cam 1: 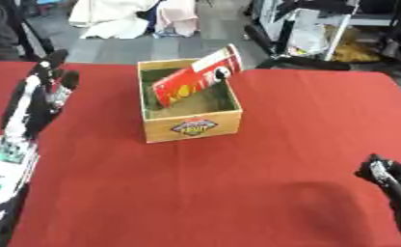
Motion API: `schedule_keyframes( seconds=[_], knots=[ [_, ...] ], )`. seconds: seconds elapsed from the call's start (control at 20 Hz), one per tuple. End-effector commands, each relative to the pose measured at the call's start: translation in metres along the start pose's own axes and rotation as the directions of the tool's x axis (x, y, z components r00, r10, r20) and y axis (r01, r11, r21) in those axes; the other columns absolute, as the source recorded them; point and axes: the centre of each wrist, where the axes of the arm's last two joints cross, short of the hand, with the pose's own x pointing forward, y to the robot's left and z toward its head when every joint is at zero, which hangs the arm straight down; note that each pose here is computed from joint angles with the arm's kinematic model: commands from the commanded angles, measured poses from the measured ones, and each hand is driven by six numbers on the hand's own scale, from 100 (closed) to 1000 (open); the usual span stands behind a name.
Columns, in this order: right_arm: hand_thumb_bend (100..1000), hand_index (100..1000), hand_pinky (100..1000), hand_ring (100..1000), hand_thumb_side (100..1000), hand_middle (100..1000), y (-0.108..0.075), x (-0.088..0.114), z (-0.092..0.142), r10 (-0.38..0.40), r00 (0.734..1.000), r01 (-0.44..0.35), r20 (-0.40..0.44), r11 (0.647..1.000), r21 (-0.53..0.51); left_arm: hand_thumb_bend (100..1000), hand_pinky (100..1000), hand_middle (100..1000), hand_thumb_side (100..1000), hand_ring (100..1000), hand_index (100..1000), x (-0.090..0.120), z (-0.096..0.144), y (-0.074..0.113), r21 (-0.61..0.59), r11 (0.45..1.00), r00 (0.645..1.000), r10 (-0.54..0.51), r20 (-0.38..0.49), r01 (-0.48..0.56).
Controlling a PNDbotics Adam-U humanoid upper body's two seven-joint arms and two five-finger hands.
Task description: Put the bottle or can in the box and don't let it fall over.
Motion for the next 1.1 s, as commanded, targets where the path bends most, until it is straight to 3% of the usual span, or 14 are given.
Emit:
schedule_keyframes(
  seconds=[0.05, 0.25, 0.5, 1.1],
  knots=[
    [100, 552, 807, 624, 519, 519, -0.007, 0.009, -0.003, 0.021, 0.999, -0.021, 0.030, 1.000, -0.009, 496, 1000, 909, 700, 994, 916, 0.014, 0.011, 0.005, 0.081, 0.997, 1.000, -0.012, 0.005, 0.011],
    [100, 552, 808, 624, 524, 519, -0.008, 0.007, -0.002, 0.022, 0.999, -0.022, 0.025, 1.000, -0.009, 446, 1000, 896, 650, 985, 905, 0.006, 0.031, 0.007, 0.092, 0.994, 0.995, -0.056, -0.079, 0.063],
    [100, 552, 808, 624, 524, 519, -0.007, 0.007, -0.001, 0.021, 1.000, -0.021, 0.022, 1.000, -0.007, 438, 1000, 892, 651, 984, 905, 0.000, 0.037, 0.006, 0.117, 0.991, 0.991, -0.053, -0.121, 0.067],
    [100, 552, 808, 625, 523, 519, -0.008, 0.006, 0.000, 0.022, 1.000, -0.022, 0.021, 1.000, -0.010, 436, 1000, 891, 672, 983, 909, -0.001, 0.039, 0.004, 0.081, 0.994, 0.990, -0.069, -0.126, 0.080]
  ],
)
